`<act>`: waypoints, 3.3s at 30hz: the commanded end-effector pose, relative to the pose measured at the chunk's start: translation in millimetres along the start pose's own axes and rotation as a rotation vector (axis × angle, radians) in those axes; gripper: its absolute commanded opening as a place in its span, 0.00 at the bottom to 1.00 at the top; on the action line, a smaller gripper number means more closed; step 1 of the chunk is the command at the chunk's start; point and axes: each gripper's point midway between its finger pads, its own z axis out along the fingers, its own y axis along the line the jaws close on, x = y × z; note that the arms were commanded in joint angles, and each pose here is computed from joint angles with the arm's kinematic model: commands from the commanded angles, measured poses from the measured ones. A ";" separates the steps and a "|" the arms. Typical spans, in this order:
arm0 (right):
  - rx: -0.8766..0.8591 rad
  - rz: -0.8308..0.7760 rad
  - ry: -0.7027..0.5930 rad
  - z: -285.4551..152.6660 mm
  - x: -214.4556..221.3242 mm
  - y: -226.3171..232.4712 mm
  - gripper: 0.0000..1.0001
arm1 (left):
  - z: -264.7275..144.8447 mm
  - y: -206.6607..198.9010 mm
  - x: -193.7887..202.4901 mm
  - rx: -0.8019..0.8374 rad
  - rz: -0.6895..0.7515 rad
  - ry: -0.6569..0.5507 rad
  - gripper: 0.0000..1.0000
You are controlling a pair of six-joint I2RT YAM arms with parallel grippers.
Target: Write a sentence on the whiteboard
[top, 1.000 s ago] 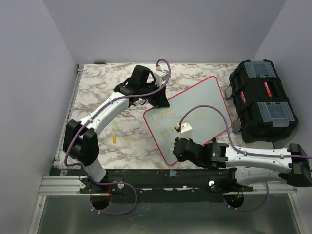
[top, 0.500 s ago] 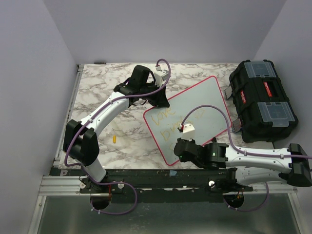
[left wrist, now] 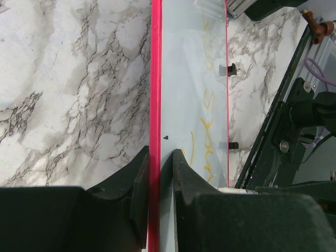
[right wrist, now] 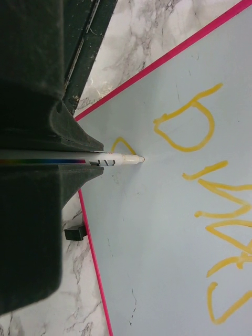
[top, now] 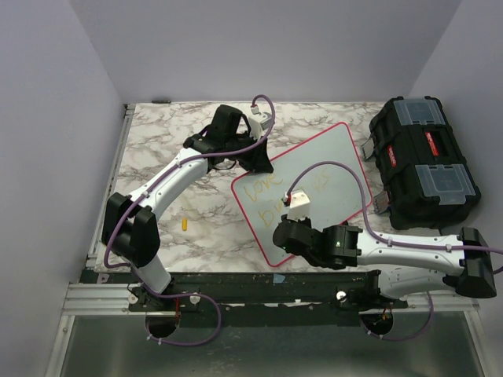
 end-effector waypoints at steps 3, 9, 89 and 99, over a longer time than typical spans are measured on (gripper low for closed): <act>0.033 0.007 -0.028 5.6 -4.2 -3.4 0.00 | -1.3 -3.9 -6.4 -0.011 0.093 -0.017 0.00; 0.031 0.021 0.029 6.9 20.1 -12.9 0.01 | -1.7 -4.4 -7.1 -0.010 0.095 -0.019 0.00; 0.040 0.068 0.090 16.0 44.4 -21.4 0.01 | -1.7 -4.2 -6.7 -0.011 0.095 -0.017 0.00; 0.039 0.095 0.171 11.2 71.2 -31.4 0.01 | -1.2 -4.0 -7.0 -0.011 0.093 -0.017 0.00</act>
